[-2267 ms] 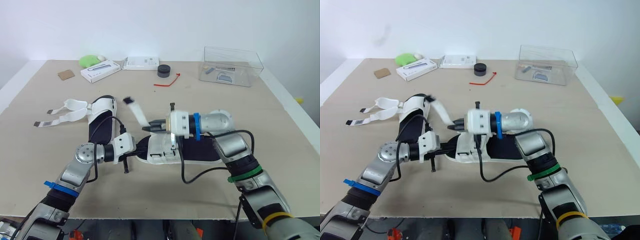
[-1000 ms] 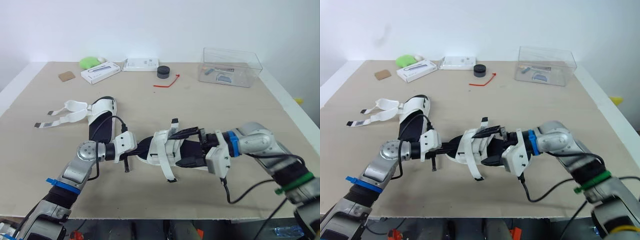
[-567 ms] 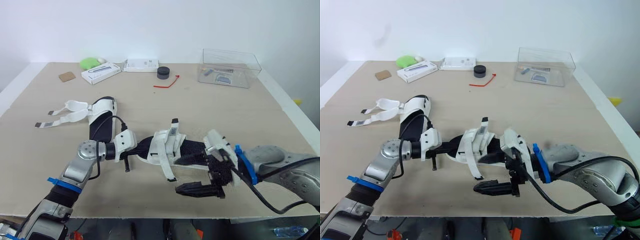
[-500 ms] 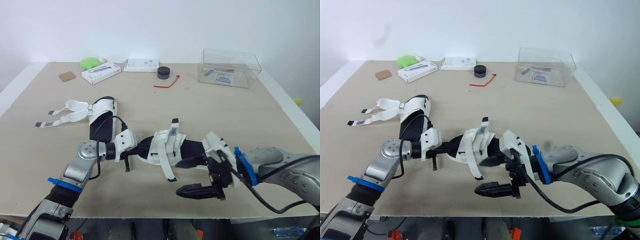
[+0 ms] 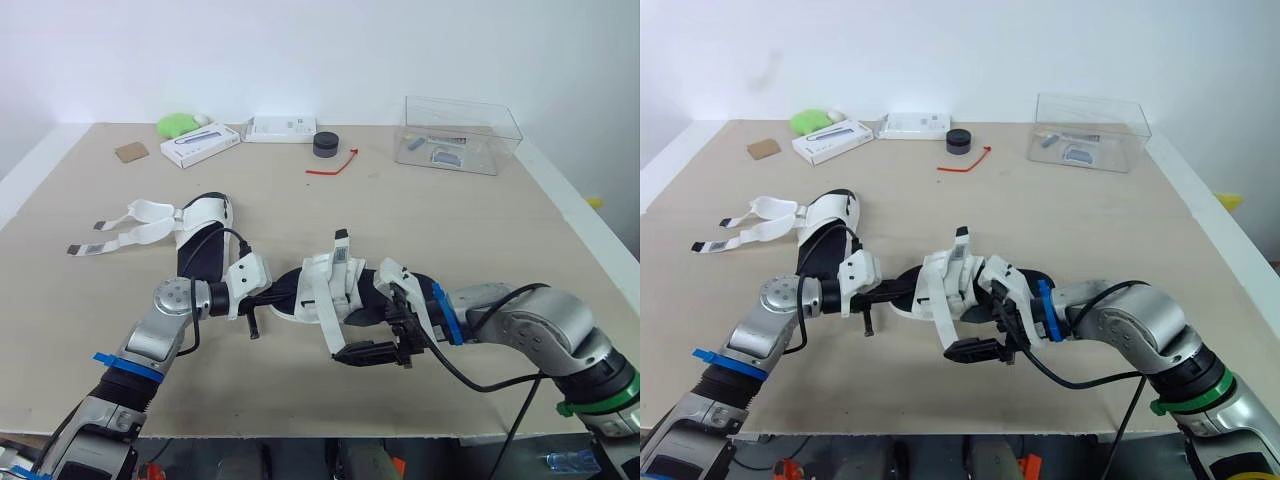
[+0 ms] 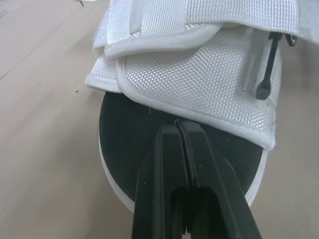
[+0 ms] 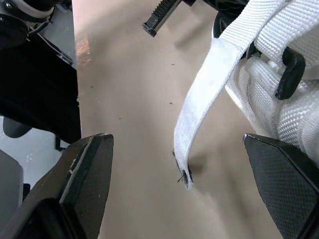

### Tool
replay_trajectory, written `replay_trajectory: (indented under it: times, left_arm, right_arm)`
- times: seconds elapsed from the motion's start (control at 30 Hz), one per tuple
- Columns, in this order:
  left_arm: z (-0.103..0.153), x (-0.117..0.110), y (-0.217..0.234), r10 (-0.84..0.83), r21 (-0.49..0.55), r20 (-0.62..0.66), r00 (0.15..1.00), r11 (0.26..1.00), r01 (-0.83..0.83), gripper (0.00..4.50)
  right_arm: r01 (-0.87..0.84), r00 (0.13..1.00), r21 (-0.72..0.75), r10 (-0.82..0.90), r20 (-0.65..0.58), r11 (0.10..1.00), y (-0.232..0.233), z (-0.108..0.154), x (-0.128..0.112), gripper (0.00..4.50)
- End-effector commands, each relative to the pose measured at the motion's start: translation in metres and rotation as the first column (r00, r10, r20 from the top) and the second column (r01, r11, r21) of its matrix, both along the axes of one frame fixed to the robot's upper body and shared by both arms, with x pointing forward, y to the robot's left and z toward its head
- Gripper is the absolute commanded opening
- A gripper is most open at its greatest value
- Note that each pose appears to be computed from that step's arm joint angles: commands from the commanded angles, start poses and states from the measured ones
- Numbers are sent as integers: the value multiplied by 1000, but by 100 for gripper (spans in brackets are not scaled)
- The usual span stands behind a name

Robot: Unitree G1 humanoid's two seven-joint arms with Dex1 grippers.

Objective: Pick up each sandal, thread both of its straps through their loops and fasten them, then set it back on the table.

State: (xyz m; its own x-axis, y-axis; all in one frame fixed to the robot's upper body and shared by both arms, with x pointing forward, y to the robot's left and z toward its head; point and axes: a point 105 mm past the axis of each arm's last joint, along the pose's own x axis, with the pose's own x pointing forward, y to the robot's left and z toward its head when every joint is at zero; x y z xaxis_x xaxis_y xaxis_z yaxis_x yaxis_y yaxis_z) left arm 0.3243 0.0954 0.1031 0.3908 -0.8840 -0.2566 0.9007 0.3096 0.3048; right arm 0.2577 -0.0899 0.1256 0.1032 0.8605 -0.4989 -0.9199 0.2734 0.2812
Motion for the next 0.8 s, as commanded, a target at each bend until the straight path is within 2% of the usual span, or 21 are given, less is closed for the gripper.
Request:
replay_trajectory:
  times: [0.03, 0.3, 0.4, 0.43, 0.47, 0.53, 0.57, 0.6, 0.63, 0.7, 0.8]
  left_arm:
    - [-16, 5, 12, 65, 61, -43, 997, 996, -63, 0]
    - [-17, 5, 12, 73, 64, -39, 997, 995, -70, 0]
    - [-17, 5, 11, 74, 65, -40, 996, 995, -71, 0]
    - [-17, 6, 11, 74, 64, -41, 996, 995, -72, 0]
    - [-17, 6, 11, 74, 63, -41, 996, 995, -72, 0]
    - [-18, 5, 11, 74, 63, -41, 996, 995, -71, 0]
    - [-18, 5, 11, 74, 64, -42, 996, 995, -71, 0]
    - [-18, 5, 11, 74, 64, -43, 996, 995, -71, 0]
    - [-19, 4, 11, 74, 64, -44, 996, 995, -71, 0]
    - [-20, 4, 11, 75, 62, -47, 996, 995, -72, 0]
    - [-21, 3, 10, 74, 61, -49, 996, 996, -71, 0]
  right_arm:
    - [9, 999, 1, -9, 54, 1000, -1, 12, 12, 448]
    - [-26, 997, 34, 28, -72, 999, 14, 15, -3, 448]
    - [-15, 995, 15, 16, -101, 1000, 18, 8, -4, 376]
    - [2, 995, 5, -1, -103, 1000, 19, 5, -1, 338]
    - [14, 995, -2, -14, -103, 1000, 19, 3, 1, 272]
    - [33, 994, -4, -33, -107, 999, 20, 2, 4, 193]
    - [38, 993, -3, -38, -113, 999, 20, 2, 5, 132]
    - [38, 992, -6, -38, -119, 999, 20, 2, 4, 113]
    - [41, 991, -15, -43, -130, 999, 19, 1, 4, 63]
    - [44, 987, -18, -46, -154, 999, 19, 2, 3, 8]
    - [56, 979, 74, -40, -200, 996, 27, 24, 7, 8]
